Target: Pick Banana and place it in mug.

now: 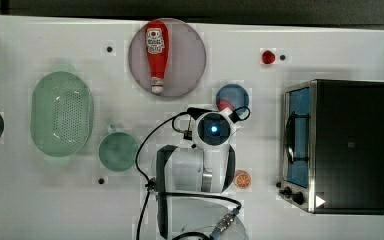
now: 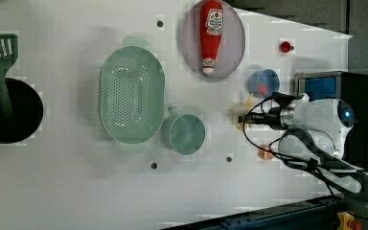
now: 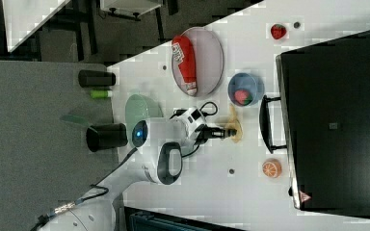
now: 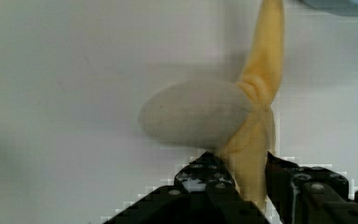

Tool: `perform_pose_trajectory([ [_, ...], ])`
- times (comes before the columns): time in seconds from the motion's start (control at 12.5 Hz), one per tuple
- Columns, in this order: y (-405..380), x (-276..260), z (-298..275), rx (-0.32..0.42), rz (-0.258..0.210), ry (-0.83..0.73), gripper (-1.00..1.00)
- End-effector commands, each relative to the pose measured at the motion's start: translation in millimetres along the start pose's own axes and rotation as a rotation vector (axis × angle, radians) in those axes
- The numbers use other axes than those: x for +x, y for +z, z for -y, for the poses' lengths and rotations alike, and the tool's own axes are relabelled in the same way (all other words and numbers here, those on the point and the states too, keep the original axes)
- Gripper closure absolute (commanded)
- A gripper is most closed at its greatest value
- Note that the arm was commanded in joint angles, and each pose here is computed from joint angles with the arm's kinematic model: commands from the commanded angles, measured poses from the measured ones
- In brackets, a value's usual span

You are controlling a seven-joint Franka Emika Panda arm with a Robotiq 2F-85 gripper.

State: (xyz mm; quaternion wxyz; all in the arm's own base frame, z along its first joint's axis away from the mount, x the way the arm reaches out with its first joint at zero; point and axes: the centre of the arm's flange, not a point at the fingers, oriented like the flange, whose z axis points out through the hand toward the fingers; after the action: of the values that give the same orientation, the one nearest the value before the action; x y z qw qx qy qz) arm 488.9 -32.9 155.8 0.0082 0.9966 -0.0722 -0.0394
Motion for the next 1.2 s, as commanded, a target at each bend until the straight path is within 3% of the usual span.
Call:
perform_pose_trajectory([
  [0.08,-47.4,5.6,6.4,0.008,-0.092,-0.059,0.40],
  [0.32,-122.2,7.6,16.4,0.022,-0.182,-0.066,0.40],
  [0.48,-166.6,-4.7,28.7,0.025,-0.147,-0.039,0.40],
  [0.64,-203.0,-22.7,52.0,0.012,-0.065,0.010,0.40],
  [0.8,-236.9,-38.7,78.5,-0.011,-0.021,0.047,0.40],
  [1.2,-285.4,-70.3,152.5,-0.019,-0.047,0.135,0.40],
])
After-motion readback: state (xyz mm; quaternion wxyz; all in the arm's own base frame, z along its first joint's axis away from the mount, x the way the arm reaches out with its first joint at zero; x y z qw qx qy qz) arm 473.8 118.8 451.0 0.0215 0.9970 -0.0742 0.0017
